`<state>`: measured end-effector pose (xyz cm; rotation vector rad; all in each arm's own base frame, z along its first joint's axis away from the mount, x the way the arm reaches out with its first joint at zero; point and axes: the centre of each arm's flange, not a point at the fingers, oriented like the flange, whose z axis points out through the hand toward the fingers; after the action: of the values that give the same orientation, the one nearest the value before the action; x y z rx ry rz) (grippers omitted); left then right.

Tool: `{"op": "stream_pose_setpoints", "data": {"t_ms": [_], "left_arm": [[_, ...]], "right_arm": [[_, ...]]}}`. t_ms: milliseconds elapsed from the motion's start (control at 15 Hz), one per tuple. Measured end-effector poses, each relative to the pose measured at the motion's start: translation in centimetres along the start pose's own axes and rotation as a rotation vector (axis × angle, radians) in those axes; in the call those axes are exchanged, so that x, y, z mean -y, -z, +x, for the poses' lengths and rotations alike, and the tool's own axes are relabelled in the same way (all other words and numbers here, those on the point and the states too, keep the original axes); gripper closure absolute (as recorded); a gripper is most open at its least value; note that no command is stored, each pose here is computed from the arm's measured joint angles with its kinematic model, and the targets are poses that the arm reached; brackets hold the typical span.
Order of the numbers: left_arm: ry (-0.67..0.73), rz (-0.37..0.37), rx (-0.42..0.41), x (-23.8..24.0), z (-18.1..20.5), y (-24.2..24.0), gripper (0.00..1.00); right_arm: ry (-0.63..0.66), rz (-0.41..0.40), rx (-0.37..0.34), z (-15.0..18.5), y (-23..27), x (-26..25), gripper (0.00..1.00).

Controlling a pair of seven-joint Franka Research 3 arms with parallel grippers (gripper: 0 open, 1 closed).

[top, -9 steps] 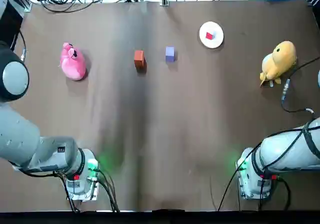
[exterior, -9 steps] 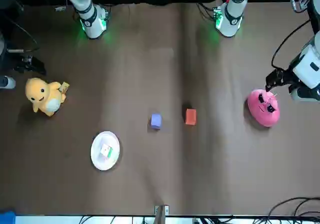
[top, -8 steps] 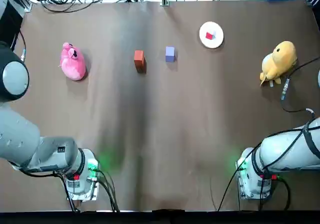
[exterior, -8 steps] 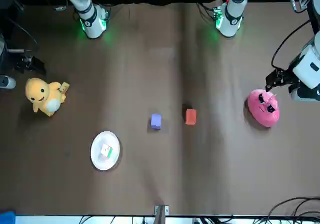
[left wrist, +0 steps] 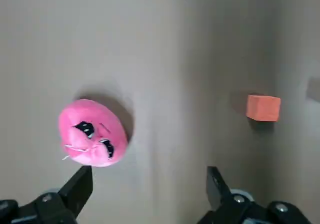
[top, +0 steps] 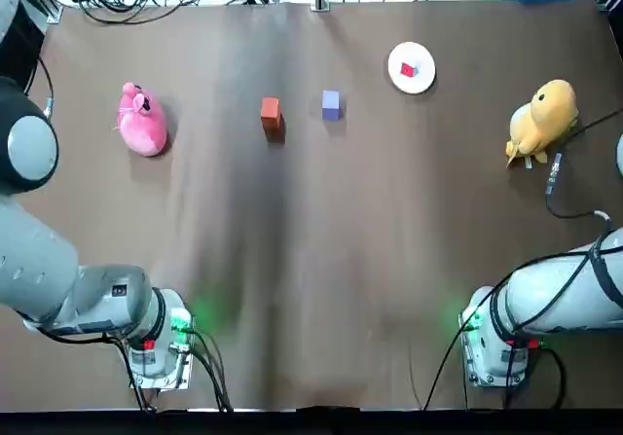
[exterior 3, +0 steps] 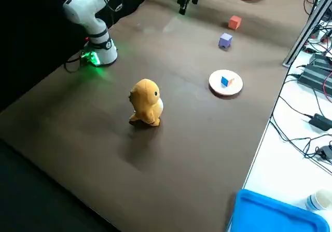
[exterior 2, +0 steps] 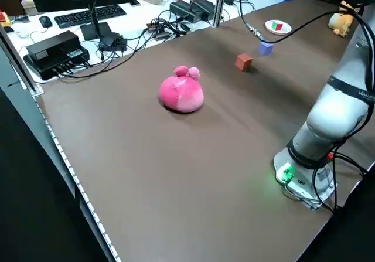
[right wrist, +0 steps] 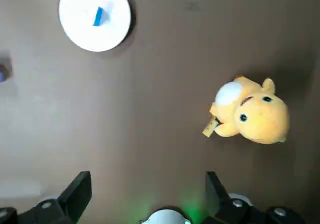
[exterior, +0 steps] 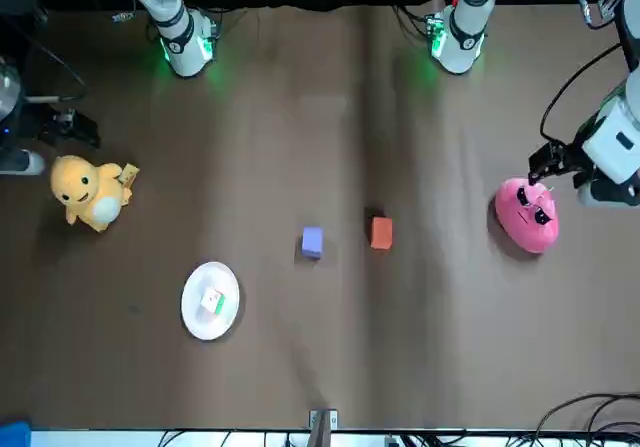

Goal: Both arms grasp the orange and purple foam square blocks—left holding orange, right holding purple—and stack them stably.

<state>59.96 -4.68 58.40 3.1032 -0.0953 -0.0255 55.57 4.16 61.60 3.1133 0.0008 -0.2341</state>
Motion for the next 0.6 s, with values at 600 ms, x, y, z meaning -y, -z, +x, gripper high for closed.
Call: {"op": "stream_pose_setpoints", "data": {"t_ms": [600], "left_arm": [[-0.065,-0.230,0.124,-6.9,2.7,-6.4,0.00]], "right_arm": [[0.046,0.031,-0.091,2.9,-4.6,14.5,0.00]]}}
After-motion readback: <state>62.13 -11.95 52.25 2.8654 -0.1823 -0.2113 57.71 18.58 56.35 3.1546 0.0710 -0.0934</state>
